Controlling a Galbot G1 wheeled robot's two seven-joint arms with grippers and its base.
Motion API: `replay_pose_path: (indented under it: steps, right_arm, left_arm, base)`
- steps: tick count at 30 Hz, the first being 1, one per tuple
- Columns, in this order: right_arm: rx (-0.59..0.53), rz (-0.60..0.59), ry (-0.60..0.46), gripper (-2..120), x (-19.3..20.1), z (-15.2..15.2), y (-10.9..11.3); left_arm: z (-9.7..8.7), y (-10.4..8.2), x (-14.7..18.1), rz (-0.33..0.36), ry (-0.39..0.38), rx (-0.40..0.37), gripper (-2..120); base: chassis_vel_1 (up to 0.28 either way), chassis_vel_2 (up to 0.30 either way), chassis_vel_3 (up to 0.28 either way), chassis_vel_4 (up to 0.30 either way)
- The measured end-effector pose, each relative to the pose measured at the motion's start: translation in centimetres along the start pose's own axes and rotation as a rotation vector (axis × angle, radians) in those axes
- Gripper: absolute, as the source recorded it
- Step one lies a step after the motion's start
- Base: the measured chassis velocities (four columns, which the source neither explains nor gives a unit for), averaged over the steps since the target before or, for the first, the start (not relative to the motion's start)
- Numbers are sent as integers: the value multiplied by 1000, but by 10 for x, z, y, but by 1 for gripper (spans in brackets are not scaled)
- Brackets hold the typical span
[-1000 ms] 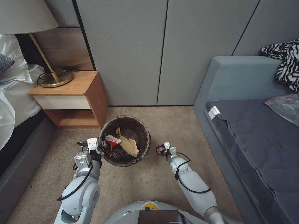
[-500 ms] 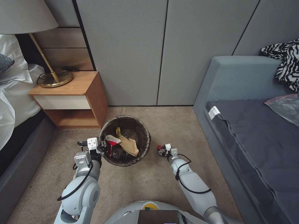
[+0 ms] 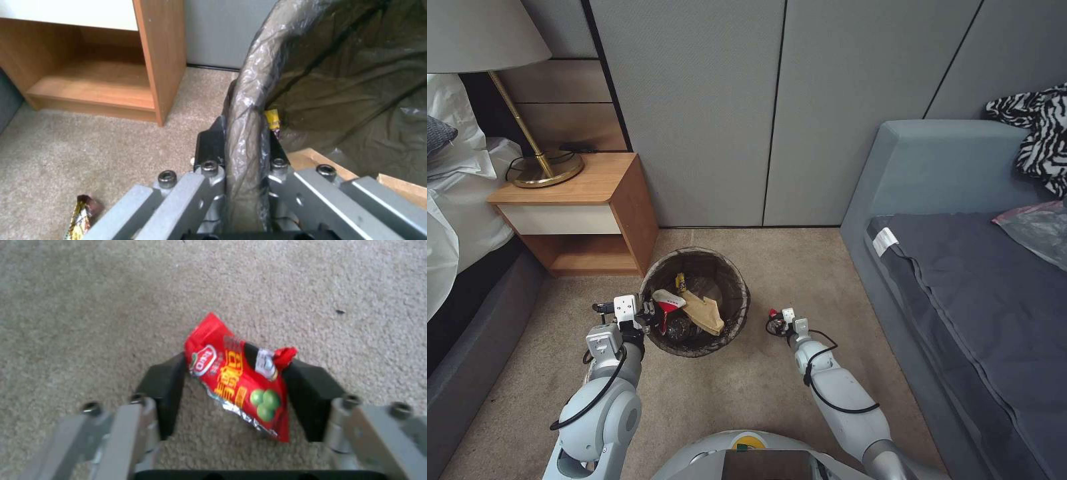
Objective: Pick up the trash bin, then pick up the garbage from the floor and place it into the trash bin.
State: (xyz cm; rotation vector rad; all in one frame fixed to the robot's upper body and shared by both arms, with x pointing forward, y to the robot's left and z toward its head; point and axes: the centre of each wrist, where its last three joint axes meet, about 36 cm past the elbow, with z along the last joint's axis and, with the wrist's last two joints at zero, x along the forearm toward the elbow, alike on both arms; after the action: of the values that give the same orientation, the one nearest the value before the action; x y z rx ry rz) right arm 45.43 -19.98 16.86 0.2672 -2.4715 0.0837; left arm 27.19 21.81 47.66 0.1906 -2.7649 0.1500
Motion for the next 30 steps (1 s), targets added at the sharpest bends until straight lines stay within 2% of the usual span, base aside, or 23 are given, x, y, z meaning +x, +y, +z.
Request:
replay_pose_path:
  steps: [1,3,5,6,7,9,10,11,12,15,30]
  right_arm:
    - [0,0,0,50,0,0,0]
    - [3,-1,0,38,-1,1,0]
    - [4,-1,0,36,-1,1,0]
    - [4,-1,1,28,-1,2,0]
    - [4,-2,1,25,-1,2,0]
    - [4,-2,1,23,-1,2,0]
    - [4,-2,1,14,-1,2,1]
    - [4,-2,1,10,-1,3,1]
    - [4,-2,1,10,-1,3,1]
    - [4,-1,2,0,0,3,0]
    - [15,8,-13,0,0,4,-4]
  left_arm:
    - [0,0,0,0,0,0,4]
    - [0,0,0,0,1,0,4]
    - [0,0,0,0,1,-1,4]
    - [0,0,0,0,2,-1,4]
    - [1,0,0,1,2,-1,4]
    - [0,0,0,1,2,-1,4]
    - [0,-1,0,1,0,-1,4]
    - [0,-1,0,1,0,-1,4]
    - [0,-1,0,1,0,-1,4]
    - [0,0,0,1,-1,-2,4]
    - [-1,0,0,2,-1,-4,4]
  base:
    - [0,0,0,0]
    - [0,0,0,0]
    - [0,0,0,0]
    - [0,0,0,0]
    - [0,0,0,0]
    - [0,0,0,0]
    - [0,0,0,0]
    - [0,0,0,0]
    - [0,0,0,0]
    - [0,0,0,0]
    - [0,0,0,0]
